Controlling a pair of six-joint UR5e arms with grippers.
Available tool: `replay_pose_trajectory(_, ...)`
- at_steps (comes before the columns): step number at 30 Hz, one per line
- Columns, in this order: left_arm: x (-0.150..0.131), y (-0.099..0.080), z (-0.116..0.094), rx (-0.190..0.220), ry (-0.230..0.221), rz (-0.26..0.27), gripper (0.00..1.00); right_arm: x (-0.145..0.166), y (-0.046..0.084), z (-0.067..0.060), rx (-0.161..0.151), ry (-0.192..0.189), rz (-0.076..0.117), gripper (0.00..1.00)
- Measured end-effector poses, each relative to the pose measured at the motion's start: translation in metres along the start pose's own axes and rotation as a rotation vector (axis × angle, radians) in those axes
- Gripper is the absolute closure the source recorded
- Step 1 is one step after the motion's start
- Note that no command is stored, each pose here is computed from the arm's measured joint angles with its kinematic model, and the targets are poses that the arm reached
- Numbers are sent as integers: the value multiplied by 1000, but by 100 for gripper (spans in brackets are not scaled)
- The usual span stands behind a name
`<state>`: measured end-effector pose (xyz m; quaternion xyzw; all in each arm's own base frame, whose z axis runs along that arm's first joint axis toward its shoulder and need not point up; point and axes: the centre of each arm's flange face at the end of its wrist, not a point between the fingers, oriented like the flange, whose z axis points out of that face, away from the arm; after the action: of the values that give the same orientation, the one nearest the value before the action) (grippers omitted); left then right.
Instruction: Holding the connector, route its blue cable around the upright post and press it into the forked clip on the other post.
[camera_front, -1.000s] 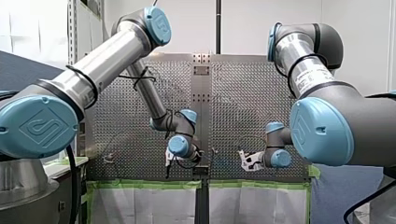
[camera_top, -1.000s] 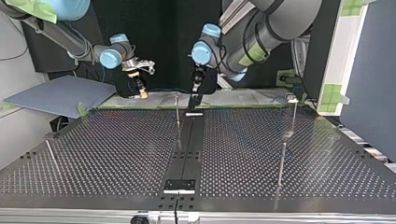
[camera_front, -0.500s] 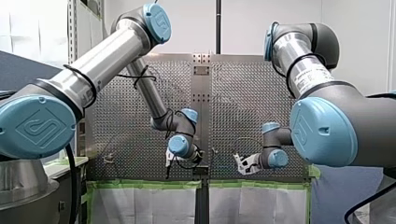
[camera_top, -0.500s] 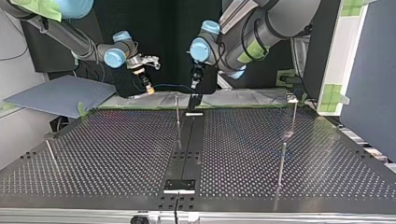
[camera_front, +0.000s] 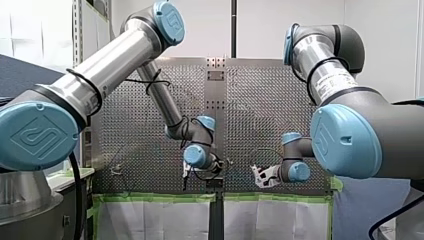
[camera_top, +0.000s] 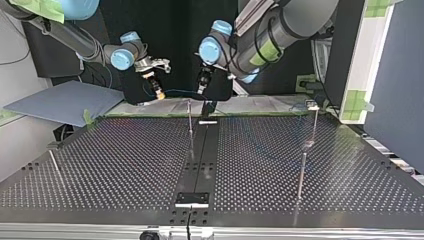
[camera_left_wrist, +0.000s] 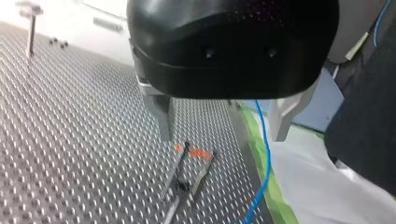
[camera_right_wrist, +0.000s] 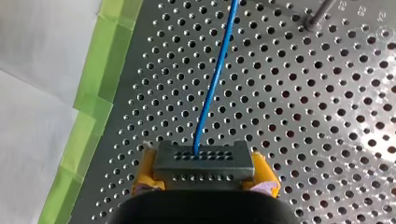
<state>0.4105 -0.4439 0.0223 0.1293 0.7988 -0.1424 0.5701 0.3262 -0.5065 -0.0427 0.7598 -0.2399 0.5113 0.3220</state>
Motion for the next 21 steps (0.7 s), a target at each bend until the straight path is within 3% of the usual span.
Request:
replay_pose_trajectory(5, -4, -13, 2, 47, -14, -10, 0, 1, 4, 2, -25, 18, 30, 100)
replay_pose_trajectory(9, -7, -17, 3, 55, -21, -25, 0, 2, 6, 4, -34, 35, 53, 100)
replay_pose_trajectory(21, -9, -11, 5, -6, -34, -53, 0, 5, 14, 8, -53, 74, 80, 100)
